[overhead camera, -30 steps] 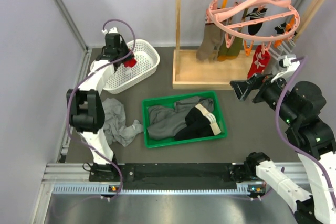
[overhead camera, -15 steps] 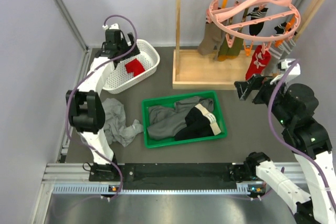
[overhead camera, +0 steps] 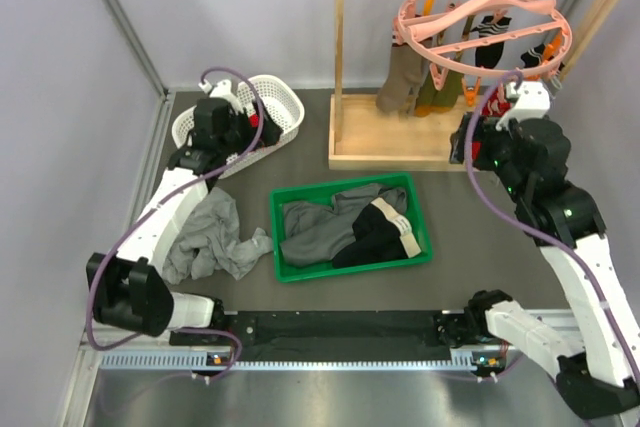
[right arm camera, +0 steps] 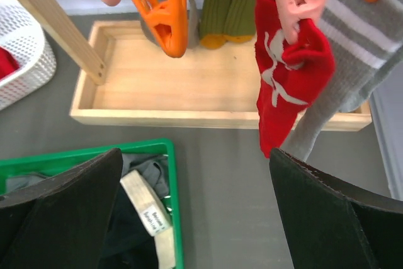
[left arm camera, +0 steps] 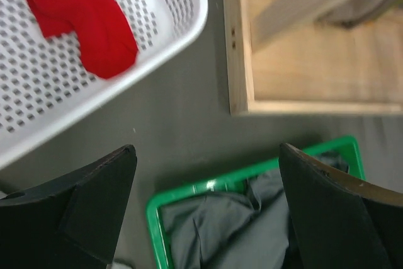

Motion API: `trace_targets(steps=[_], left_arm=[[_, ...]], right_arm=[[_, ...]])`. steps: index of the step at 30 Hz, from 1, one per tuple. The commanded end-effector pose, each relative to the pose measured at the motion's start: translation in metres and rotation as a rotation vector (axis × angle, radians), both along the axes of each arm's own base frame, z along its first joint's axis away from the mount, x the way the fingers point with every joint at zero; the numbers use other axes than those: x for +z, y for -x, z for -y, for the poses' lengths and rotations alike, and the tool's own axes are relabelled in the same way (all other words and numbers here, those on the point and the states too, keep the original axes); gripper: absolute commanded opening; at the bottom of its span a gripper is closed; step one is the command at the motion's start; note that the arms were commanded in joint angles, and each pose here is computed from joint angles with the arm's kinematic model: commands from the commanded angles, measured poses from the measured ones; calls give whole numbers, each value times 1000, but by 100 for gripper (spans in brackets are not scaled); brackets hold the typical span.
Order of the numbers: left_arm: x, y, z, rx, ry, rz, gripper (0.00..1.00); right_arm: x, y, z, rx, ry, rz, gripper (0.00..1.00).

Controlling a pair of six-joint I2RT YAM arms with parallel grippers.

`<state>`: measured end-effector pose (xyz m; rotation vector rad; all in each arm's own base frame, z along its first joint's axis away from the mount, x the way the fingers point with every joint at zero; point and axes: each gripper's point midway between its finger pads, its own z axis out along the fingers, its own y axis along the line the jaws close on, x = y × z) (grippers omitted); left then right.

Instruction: Remove the socks clipped to the hanger

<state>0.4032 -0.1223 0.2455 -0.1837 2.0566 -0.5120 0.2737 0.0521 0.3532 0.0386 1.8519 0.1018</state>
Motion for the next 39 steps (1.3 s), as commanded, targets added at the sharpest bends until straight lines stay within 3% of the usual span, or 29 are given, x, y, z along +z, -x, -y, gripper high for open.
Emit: trace_targets(steps=[1, 13, 17, 20, 21, 24, 32, 35, 39], left_arm=[[-14, 24, 19, -90, 17, 7, 99], [-32, 63, 62, -292, -94, 12, 99], [-25, 64, 66, -314, -78, 33, 99], [-24, 66, 69, -325, -67, 41, 99], [-23, 67, 69, -326, -66, 43, 99], [-21, 70, 70, -336, -63, 55, 99], [-18, 73, 70, -344, -63, 73, 99], [-17, 74, 73, -356, -56, 80, 99], [-16, 76, 76, -374, -51, 85, 99]], right_arm=[[1, -17, 3, -5, 48, -8, 99], [-32, -37, 46, -91, -74, -15, 97], [-25, -44, 58, -91, -121, 91, 93], [-28, -53, 61, -91, -101, 142, 85], [-34, -57, 62, -95, -99, 133, 76], [-41, -65, 62, -92, -98, 146, 64], [-51, -81, 66, -102, -104, 143, 63], [-53, -83, 64, -90, -104, 135, 56], [-54, -80, 64, -95, -113, 125, 28]])
